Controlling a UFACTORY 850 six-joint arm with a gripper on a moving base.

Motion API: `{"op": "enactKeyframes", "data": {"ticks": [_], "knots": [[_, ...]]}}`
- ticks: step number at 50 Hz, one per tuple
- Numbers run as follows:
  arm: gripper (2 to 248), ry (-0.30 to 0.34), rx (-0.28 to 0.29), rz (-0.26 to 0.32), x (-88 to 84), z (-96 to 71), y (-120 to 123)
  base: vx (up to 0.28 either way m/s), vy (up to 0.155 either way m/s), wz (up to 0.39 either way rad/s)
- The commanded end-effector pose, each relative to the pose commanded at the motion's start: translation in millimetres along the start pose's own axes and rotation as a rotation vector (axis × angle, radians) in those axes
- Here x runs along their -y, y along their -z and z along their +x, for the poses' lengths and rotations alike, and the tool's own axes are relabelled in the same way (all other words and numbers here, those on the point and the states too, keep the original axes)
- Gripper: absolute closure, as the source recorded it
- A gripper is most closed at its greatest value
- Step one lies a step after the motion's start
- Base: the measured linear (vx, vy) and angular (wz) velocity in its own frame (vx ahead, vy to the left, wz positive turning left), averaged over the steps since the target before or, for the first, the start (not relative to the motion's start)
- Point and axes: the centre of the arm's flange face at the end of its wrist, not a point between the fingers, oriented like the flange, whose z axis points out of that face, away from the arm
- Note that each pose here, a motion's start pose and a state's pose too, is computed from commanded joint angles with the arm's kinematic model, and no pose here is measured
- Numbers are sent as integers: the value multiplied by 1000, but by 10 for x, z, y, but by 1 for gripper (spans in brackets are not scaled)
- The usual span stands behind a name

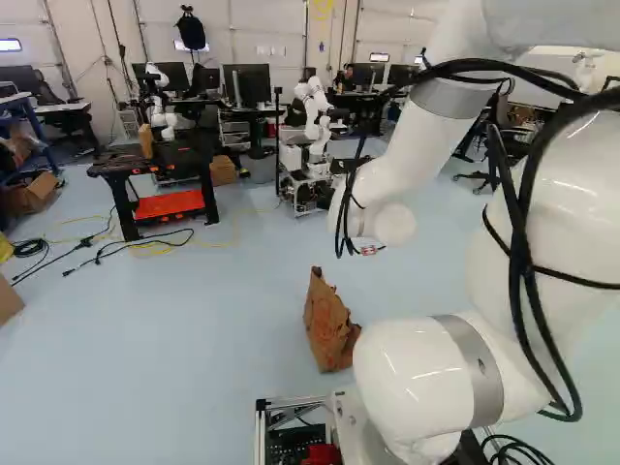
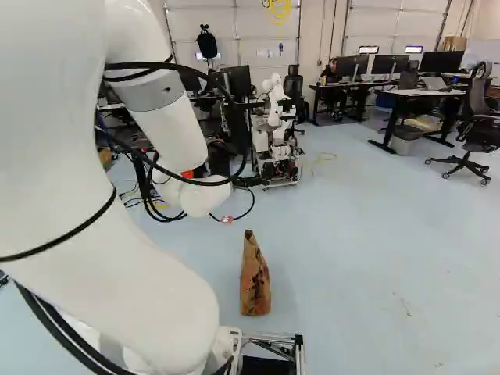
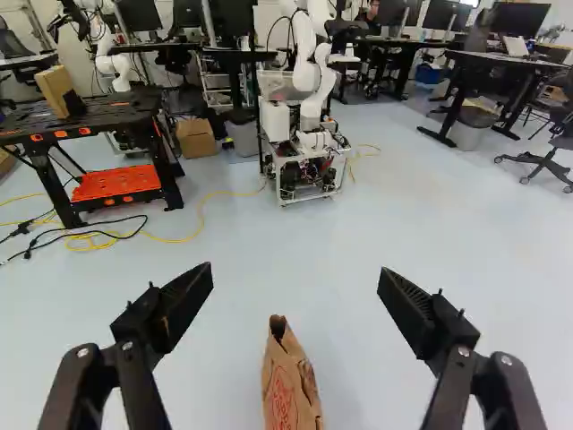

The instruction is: Pick up the grocery bag from the ground

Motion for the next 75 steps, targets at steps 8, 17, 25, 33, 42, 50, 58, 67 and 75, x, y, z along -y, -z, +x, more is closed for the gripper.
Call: {"op": "enactKeyframes", "data": {"ticks": [8,17,25,33,42,50,58,67,75], "knots": [[3,-3,39,-6,-18,32,-154,0,0,0],[3,-12,94,-16,-39,53,-323,0,0,0],[3,-23,144,-26,-56,67,-471,0,0,0],[3,-35,194,-36,-71,79,-615,0,0,0],[3,-51,249,-48,-87,90,-773,0,0,0],[3,-68,297,-59,-100,98,-910,0,0,0],[3,-86,351,-69,-111,77,-1067,0,0,0],[3,-106,421,-80,-123,6,-1274,0,0,0],[3,-125,481,-89,-131,-66,-1461,0,0,0]]}}
